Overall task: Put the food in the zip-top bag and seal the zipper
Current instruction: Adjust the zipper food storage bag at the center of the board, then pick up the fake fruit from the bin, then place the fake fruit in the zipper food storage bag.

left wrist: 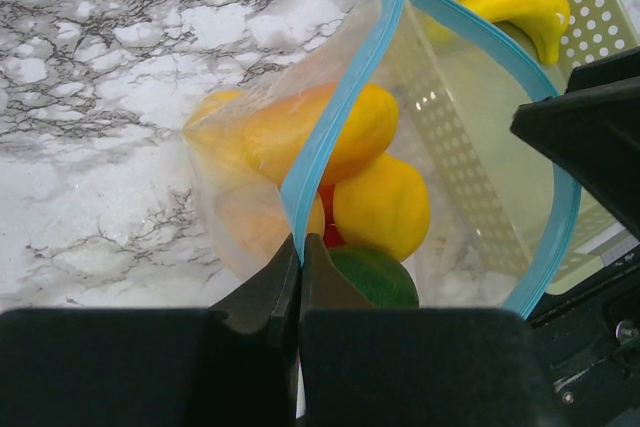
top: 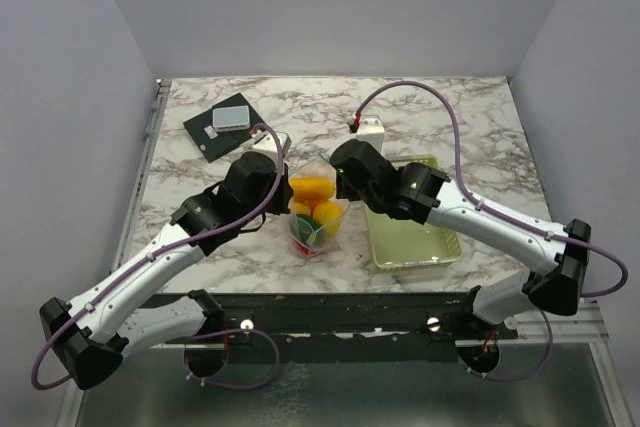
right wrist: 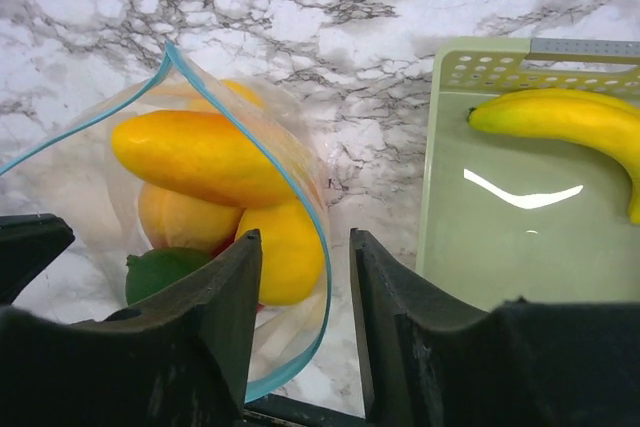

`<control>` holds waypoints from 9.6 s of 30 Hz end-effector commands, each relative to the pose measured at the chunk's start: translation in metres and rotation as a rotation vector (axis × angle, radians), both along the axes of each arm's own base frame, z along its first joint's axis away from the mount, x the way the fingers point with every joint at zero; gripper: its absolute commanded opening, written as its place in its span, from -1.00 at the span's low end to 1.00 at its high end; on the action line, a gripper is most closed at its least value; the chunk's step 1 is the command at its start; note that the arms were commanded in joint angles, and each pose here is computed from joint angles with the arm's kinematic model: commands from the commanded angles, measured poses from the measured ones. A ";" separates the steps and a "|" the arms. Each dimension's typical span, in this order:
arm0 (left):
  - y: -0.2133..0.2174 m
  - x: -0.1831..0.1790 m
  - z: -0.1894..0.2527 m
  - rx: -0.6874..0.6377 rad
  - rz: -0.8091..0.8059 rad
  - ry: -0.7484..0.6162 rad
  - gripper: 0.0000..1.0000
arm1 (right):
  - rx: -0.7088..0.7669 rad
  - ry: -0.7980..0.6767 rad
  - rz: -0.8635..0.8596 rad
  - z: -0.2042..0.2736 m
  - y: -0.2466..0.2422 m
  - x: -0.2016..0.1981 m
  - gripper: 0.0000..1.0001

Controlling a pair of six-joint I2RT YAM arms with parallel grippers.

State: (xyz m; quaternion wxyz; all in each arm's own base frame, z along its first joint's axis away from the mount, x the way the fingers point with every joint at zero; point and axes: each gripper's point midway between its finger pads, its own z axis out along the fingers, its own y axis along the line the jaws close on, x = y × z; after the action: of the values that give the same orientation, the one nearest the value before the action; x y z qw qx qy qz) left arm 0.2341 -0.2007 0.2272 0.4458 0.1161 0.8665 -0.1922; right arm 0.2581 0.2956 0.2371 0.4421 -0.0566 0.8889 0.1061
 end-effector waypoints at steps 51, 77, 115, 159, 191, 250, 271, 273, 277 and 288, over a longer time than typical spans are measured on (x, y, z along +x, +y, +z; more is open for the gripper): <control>0.019 -0.002 -0.006 0.007 0.023 -0.088 -1.00 | 0.487 0.147 -1.119 -0.115 -0.167 0.054 0.61; 0.021 -0.001 -0.011 0.016 0.020 -0.078 -1.00 | 0.609 0.202 -1.377 -0.157 -0.189 0.091 0.49; 0.022 0.002 -0.018 0.027 0.023 -0.055 -1.00 | 0.657 0.252 -1.295 -0.152 -0.184 0.094 -0.99; 0.024 0.004 -0.019 0.024 0.035 -0.052 -1.00 | 0.527 -0.087 0.158 0.115 -0.026 0.016 -0.99; 0.022 0.002 -0.016 0.008 0.018 -0.061 -1.00 | 0.188 -0.185 0.324 0.052 0.076 -0.029 -0.99; 0.009 -0.007 -0.015 -0.028 -0.069 -0.051 -1.00 | -0.012 0.105 0.098 -0.034 0.078 -0.021 -0.99; -0.001 -0.012 -0.019 -0.039 -0.127 -0.029 -1.00 | 0.202 0.166 -0.151 -0.027 0.065 0.033 -0.99; -0.001 -0.012 -0.020 -0.039 -0.128 -0.027 -1.00 | 0.215 0.172 -0.172 -0.033 0.065 0.036 -0.99; 0.000 -0.012 -0.020 -0.037 -0.123 -0.026 -1.00 | 0.205 0.181 -0.184 -0.041 0.063 0.036 -0.86; 0.004 -0.008 -0.018 -0.034 -0.094 -0.039 -1.00 | 0.228 0.148 -0.141 -0.022 0.052 0.028 0.26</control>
State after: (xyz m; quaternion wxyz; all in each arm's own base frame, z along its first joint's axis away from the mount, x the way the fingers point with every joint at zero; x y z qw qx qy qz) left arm 0.2265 -0.1979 0.2085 0.4523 0.1539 0.8498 -0.2229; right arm 0.2809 0.3606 0.1960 0.3578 0.0597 0.9143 0.1802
